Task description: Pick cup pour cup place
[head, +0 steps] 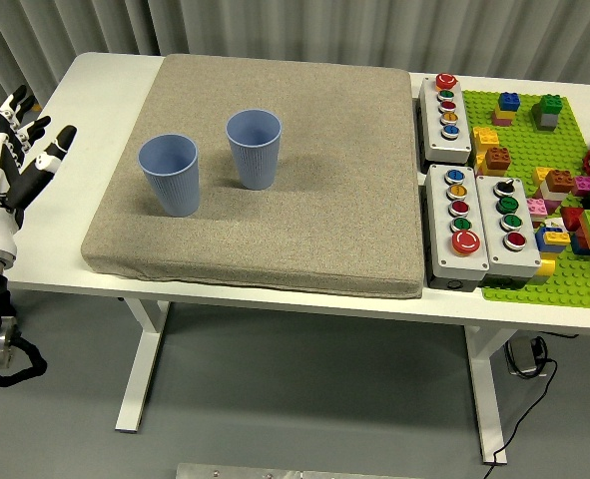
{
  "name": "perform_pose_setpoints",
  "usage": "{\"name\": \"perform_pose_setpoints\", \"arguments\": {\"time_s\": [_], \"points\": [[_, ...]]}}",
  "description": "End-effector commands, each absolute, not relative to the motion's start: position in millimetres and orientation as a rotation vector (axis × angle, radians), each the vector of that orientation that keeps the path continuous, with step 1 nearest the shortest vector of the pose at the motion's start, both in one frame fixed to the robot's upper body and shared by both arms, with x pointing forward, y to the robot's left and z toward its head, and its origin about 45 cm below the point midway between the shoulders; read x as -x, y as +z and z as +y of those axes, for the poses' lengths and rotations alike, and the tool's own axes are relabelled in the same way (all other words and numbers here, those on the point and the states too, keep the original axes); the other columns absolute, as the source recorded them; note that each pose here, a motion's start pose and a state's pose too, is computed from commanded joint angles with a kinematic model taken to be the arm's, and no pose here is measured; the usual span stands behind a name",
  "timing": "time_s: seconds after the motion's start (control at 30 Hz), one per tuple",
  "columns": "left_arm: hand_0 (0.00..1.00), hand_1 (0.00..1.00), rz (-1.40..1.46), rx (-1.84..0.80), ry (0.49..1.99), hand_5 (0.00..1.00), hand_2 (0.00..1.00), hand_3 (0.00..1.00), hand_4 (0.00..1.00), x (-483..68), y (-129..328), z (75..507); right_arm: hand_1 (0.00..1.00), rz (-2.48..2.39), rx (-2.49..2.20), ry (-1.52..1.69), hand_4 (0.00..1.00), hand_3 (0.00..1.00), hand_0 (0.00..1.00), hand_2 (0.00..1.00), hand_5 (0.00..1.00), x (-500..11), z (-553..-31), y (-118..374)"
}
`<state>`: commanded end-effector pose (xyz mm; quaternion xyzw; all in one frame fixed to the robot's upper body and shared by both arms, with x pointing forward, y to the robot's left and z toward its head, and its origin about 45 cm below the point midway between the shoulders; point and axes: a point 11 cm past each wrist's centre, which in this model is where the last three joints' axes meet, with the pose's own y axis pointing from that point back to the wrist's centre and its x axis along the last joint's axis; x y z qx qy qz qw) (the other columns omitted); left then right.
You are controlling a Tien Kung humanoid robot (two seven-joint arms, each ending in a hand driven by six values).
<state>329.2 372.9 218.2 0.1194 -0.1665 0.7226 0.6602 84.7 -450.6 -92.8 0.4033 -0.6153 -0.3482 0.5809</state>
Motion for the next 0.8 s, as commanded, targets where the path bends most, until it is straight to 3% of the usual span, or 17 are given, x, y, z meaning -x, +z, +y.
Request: {"name": "perform_pose_setpoints", "arguments": {"time_s": [0.3, 0.8], "points": [[0.98, 0.97, -0.312, -0.39, 1.584, 0.333, 0.998, 0.998, 0.998, -336.1, 187.3, 378.1, 0.711, -1.448, -0.949, -0.808, 0.178, 0.654, 0.702, 0.694, 0.378, -89.9, -451.6, -91.4], [0.975, 0.956, -0.224, -0.399, 1.539, 0.311, 0.998, 0.998, 0.998, -349.2, 161.8, 368.6, 0.711, -1.454, -0.959, -0.806, 0.166, 0.653, 0.701, 0.695, 0.367, -94.9, -450.0, -91.1]]}}
